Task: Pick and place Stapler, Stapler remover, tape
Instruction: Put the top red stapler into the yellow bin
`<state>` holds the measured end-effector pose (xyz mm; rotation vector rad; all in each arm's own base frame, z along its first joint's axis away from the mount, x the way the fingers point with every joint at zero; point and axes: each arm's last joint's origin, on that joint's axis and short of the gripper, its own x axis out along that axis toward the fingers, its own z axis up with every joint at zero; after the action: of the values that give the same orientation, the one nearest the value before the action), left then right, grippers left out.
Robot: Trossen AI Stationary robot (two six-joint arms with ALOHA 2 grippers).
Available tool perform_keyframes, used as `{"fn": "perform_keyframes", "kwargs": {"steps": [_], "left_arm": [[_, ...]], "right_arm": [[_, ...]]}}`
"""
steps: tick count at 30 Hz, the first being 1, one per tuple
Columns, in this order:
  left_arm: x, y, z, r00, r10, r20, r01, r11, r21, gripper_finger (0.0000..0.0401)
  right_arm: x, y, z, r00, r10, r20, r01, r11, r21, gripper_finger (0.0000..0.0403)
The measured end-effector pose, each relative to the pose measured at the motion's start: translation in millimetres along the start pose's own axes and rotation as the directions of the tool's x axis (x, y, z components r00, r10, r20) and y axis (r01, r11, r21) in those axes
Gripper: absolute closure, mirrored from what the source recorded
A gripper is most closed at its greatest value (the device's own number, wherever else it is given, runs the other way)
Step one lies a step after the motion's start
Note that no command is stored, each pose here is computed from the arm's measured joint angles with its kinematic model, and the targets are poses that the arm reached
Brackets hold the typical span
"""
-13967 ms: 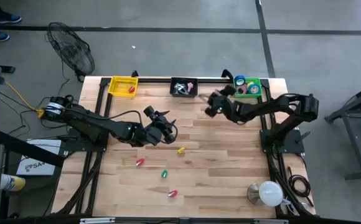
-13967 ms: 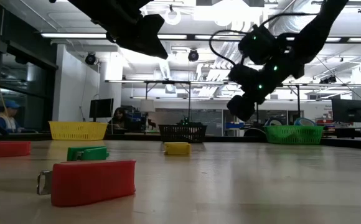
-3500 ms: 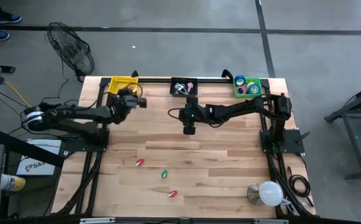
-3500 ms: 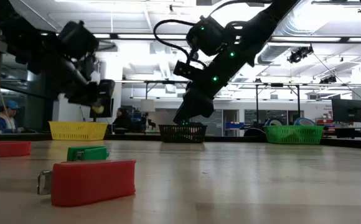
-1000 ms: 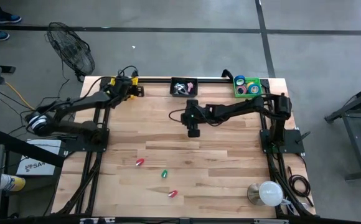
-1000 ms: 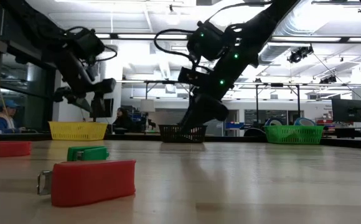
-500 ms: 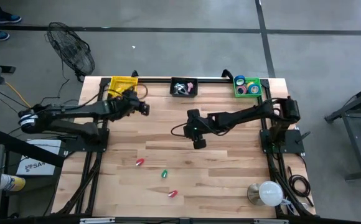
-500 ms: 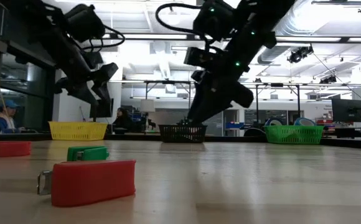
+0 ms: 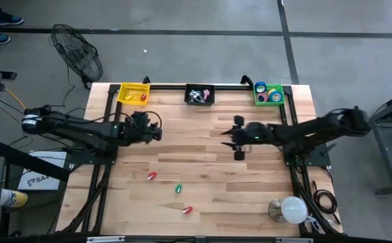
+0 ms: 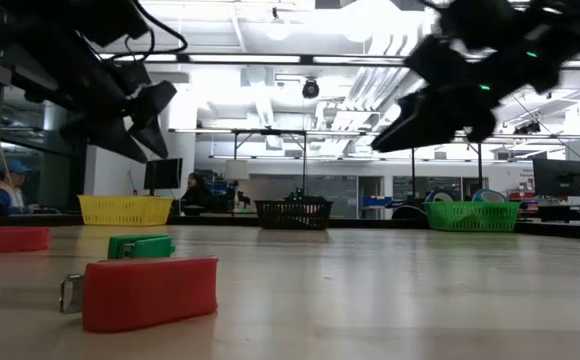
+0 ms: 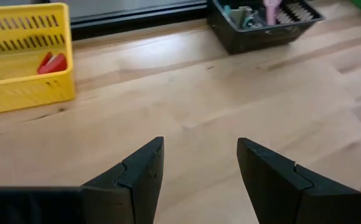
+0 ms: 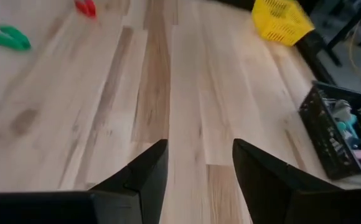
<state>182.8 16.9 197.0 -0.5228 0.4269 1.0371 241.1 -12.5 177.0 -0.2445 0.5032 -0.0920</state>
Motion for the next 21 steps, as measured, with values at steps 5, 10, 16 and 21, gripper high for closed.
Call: {"fn": "perform_keyframes", "kwargs": {"steps": [5,10,16,21], "left_arm": [[-8.1,-5.1,-6.2,0.999,-0.033,0.020,0.032,0.999,0.019,0.0201],[-10.9,-6.8,-8.5,0.999,-0.048,0.018,0.048,0.999,0.013,0.0201],[-10.8,-7.0,-8.8,0.998,-0.055,0.009,0.055,0.998,0.002,0.0201],[-10.8,-7.6,-9.5,0.997,-0.071,-0.015,0.071,0.997,0.001,0.0201]], "right_arm": [[-31.4,3.8,-29.3,0.985,-0.023,0.172,0.012,0.998,0.068,0.0233],[-52.8,6.0,-51.8,0.958,-0.067,0.277,0.028,0.990,0.140,0.0233],[-65.7,7.9,-65.4,0.943,-0.074,0.325,0.015,0.983,0.182,0.0233],[-69.7,8.9,-72.8,0.950,-0.077,0.303,0.016,0.980,0.200,0.0236]]}}
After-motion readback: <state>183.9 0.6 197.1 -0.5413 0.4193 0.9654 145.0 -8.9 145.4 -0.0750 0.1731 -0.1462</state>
